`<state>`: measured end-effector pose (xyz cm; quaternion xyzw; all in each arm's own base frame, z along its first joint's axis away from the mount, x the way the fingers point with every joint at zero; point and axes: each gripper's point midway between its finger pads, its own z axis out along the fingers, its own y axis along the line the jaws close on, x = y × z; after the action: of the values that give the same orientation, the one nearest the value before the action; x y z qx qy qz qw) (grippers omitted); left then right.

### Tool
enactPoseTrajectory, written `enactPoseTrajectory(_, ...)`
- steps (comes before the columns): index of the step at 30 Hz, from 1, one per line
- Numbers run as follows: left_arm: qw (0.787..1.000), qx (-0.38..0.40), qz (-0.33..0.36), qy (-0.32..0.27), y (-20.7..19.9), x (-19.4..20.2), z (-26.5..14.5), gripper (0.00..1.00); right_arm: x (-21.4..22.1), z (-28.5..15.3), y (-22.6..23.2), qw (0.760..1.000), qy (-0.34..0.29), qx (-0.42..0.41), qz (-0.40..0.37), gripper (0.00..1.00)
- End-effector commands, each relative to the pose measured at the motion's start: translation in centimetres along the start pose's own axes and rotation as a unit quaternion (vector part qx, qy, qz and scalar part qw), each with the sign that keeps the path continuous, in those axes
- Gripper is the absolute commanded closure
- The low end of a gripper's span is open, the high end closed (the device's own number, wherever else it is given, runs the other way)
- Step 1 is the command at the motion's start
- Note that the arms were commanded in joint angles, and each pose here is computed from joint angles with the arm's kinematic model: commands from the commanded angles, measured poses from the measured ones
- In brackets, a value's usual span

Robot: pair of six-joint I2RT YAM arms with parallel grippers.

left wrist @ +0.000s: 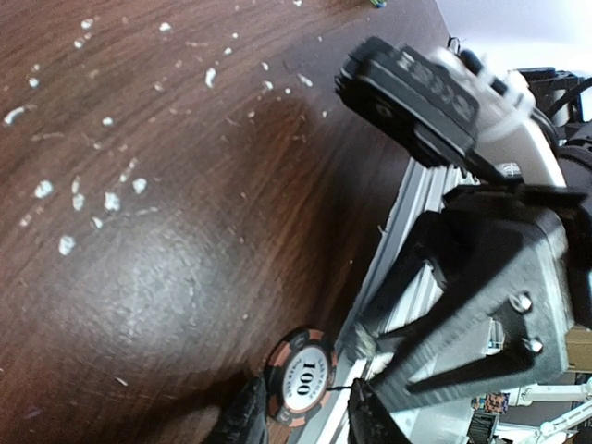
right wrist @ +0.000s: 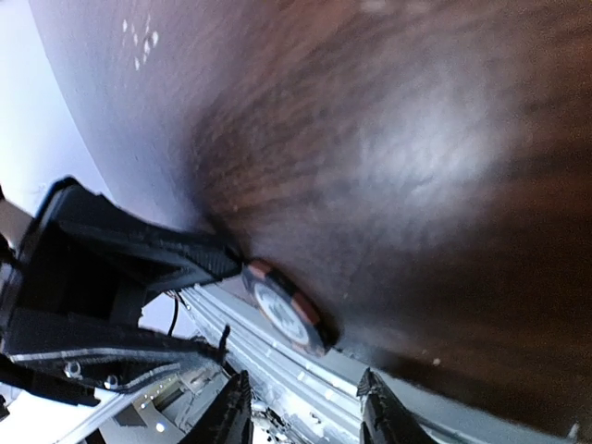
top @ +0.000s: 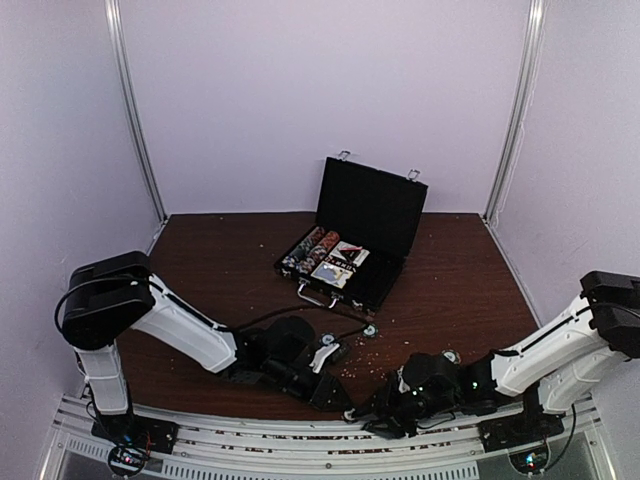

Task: Pack up texas hold em set
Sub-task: Pick up the poker chip from the corner of the board.

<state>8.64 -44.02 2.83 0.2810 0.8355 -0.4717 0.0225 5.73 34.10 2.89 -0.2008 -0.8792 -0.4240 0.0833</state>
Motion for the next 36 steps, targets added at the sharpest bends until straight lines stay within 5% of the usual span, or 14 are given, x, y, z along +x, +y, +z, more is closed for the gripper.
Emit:
enactPoseTrajectory(1,1.0,-0.001,-0.007,0.014,0.3,1.0,0.7,0.69,-1.7,0.5,-1.2,0.999,-0.045,0.006,0.015,0.6)
enactPoseTrajectory(14,1.0,0.004,-0.006,0.021,0.0,1.7,0.7,0.69,-3.5,1.6,-1.3,0.995,-0.094,-0.016,0.031,0.66)
enactPoseTrajectory(23,1.0,0.009,-0.005,0.028,-0.5,2.4,0.3,0.7,-4.3,1.3,0.7,0.99,-0.123,-0.055,0.035,0.86)
enactPoseTrajectory(36,0.999,0.023,-0.004,0.028,-1.8,2.5,0.4,0.71,-4.5,0.0,3.8,0.984,-0.147,-0.103,0.013,0.98)
